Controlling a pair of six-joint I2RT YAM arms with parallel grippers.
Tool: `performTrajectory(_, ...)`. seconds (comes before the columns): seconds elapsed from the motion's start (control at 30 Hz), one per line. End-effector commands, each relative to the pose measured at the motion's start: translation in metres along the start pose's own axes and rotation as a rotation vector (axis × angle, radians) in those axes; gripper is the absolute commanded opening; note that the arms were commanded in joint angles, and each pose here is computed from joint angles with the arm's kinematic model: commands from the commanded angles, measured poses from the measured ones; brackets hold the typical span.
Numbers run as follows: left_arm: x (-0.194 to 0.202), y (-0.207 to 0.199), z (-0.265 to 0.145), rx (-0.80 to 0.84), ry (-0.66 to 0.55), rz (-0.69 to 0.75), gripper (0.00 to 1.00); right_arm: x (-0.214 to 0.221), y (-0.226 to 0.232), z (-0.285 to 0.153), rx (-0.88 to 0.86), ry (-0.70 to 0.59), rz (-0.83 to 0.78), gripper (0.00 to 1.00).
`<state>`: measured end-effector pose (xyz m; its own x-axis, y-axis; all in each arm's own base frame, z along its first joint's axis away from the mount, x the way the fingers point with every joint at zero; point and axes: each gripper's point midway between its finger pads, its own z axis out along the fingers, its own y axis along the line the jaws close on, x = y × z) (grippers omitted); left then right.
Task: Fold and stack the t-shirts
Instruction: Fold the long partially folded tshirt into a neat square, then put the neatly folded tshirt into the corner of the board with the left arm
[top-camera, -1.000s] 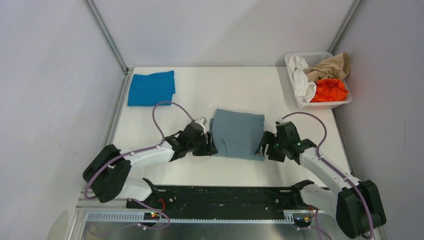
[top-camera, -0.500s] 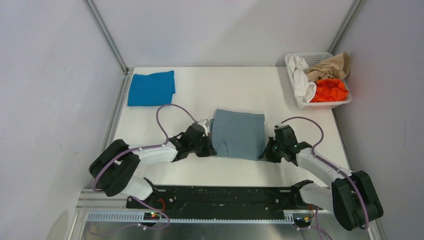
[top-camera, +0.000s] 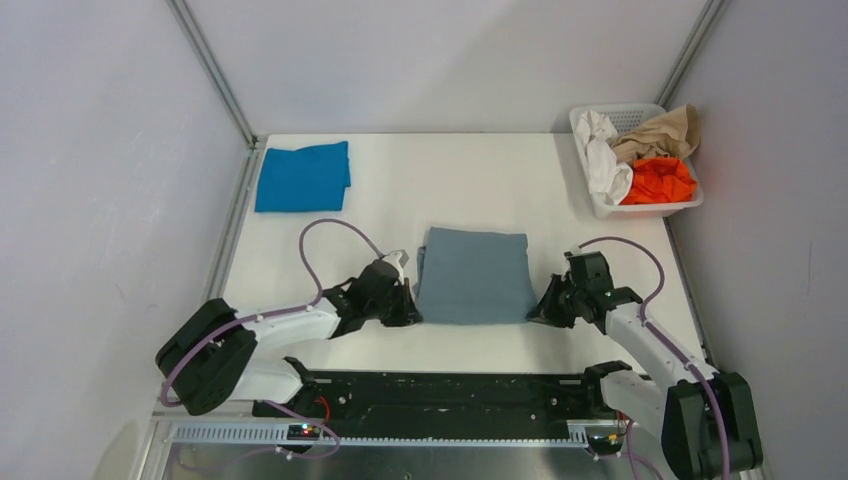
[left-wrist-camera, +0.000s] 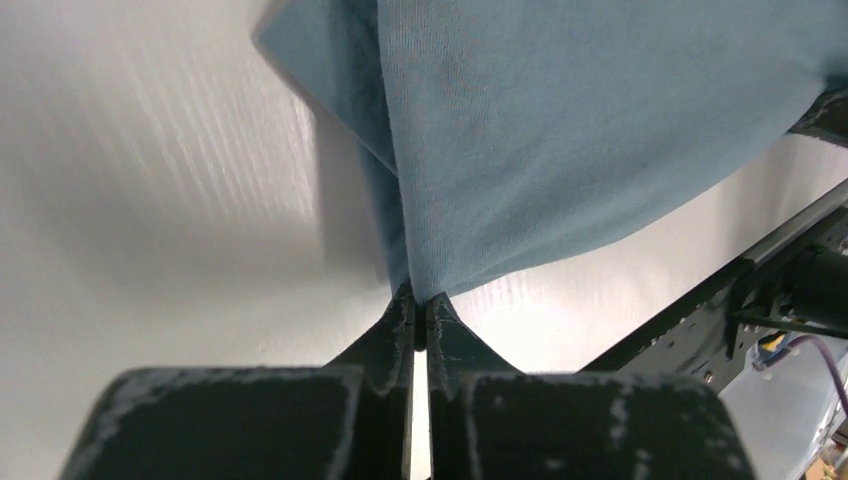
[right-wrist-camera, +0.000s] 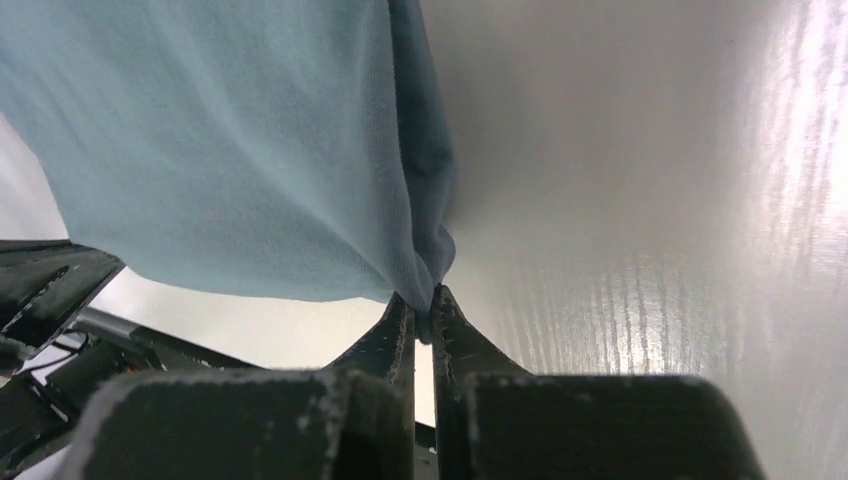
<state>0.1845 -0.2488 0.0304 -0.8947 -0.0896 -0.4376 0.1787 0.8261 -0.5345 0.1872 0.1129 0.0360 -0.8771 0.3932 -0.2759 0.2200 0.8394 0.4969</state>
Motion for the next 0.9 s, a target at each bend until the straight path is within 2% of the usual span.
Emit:
performTrajectory(0.0,0.02,0.025,-0.006,-0.083,0.056,0.025,0.15,0.006,-0.004,0.004,0.015,0.039,-0.043,0.1)
performTrajectory(0.03,0.019,0.022,-0.006,-0.074,0.055,0.033,0.3,0.005,-0.002,0.004,0.008,0.036,-0.047,0.2)
performTrajectory(0.07,0.015,0.014,-0.007,-0.05,0.049,0.042,0.37,0.003,0.001,0.004,-0.002,0.029,-0.054,0.27)
performTrajectory(0.1,0.012,0.009,-0.009,-0.035,0.043,0.047,0.52,0.001,0.003,0.002,-0.006,0.022,-0.055,0.42)
performTrajectory(0.13,0.005,-0.001,-0.012,-0.002,0.026,0.057,0.59,-0.006,0.007,-0.003,-0.013,-0.009,-0.065,0.49)
performTrajectory(0.17,0.002,-0.006,-0.015,0.013,0.016,0.061,0.76,-0.009,0.006,-0.007,0.001,-0.027,-0.066,0.62)
performTrajectory(0.2,-0.009,-0.015,-0.022,0.035,-0.018,0.074,0.84,-0.02,0.014,-0.016,-0.016,-0.078,-0.08,0.66)
performTrajectory(0.23,-0.014,-0.018,-0.025,0.039,-0.037,0.08,0.96,-0.024,0.011,-0.021,0.006,-0.104,-0.08,0.76)
performTrajectory(0.27,-0.026,-0.024,-0.034,0.046,-0.086,0.089,0.98,-0.036,0.018,-0.033,-0.011,-0.172,-0.091,0.83)
performTrajectory(0.3,-0.033,-0.025,-0.037,0.042,-0.113,0.089,0.99,-0.042,0.014,-0.04,0.017,-0.213,-0.084,0.96)
performTrajectory(0.43,-0.075,-0.025,-0.048,-0.008,-0.246,0.053,1.0,-0.068,0.016,-0.077,0.003,-0.434,-0.046,1.0)
performTrajectory(0.5,-0.086,-0.015,-0.033,-0.058,-0.223,0.019,1.0,-0.072,0.018,-0.086,-0.021,-0.48,-0.034,1.0)
performTrajectory(0.7,-0.12,-0.009,0.016,-0.147,-0.155,0.013,1.0,-0.072,0.028,-0.09,-0.092,-0.477,-0.066,1.0)
performTrajectory(0.87,-0.117,-0.007,0.046,-0.162,-0.075,-0.007,1.0,-0.068,0.027,-0.08,-0.087,-0.421,-0.092,1.0)
